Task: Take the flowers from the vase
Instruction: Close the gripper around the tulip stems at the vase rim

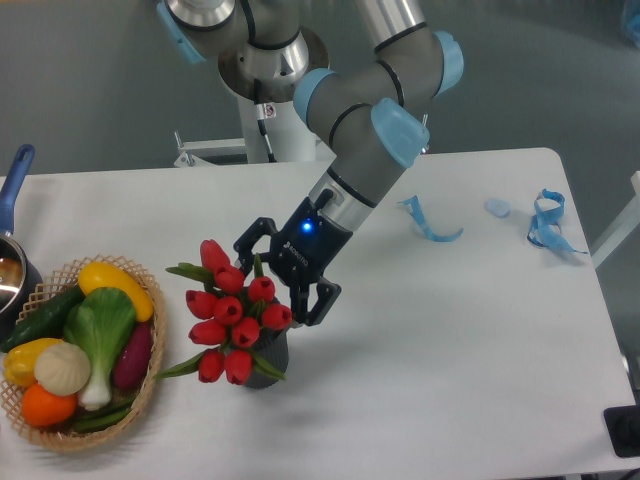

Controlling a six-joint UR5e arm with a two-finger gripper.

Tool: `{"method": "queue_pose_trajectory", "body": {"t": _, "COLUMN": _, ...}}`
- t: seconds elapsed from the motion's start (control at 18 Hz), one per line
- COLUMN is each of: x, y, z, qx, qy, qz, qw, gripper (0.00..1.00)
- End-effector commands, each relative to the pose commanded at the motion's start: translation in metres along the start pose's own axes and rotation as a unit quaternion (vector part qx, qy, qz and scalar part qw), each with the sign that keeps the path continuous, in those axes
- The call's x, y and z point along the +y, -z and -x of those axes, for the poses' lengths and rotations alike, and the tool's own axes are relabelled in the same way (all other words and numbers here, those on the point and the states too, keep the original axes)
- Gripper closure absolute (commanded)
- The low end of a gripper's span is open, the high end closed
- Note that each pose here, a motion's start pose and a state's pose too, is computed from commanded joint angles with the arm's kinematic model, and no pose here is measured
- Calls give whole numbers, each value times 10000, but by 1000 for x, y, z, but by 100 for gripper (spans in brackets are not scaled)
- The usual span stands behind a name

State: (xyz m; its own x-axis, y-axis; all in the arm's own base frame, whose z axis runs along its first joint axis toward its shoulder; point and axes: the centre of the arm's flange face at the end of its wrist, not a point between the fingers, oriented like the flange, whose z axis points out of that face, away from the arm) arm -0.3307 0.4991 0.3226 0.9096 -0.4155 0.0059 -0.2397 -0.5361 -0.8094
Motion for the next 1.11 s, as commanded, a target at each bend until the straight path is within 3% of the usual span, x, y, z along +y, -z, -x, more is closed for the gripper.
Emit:
{"method": "queue_pose_trajectory", "body": {"t": 0.11, "x": -1, "y": -4, "z": 0, "qx": 29, "qy": -20, "qz": 2, "qw": 10000, "gripper": 3}}
{"method": "queue_pose_trajectory", "body": {"t": 0.28, "x": -3, "y": -2, "z": 0, "qx": 36, "qy": -20, "qz": -67, "qw": 10000, "gripper": 30}}
{"method": "queue_pose_trajectory", "body": {"t": 0.56, "x": -2, "y": 2, "z": 0, "qx": 11, "qy": -4, "qz": -97, "qw": 10000, "gripper": 59}}
{"method": "queue_pose_trajectory", "body": {"t": 1.11, "x": -22, "y": 26, "z": -2, "qx": -75, "qy": 343, "qz": -431, "qw": 9985, "gripper": 62}}
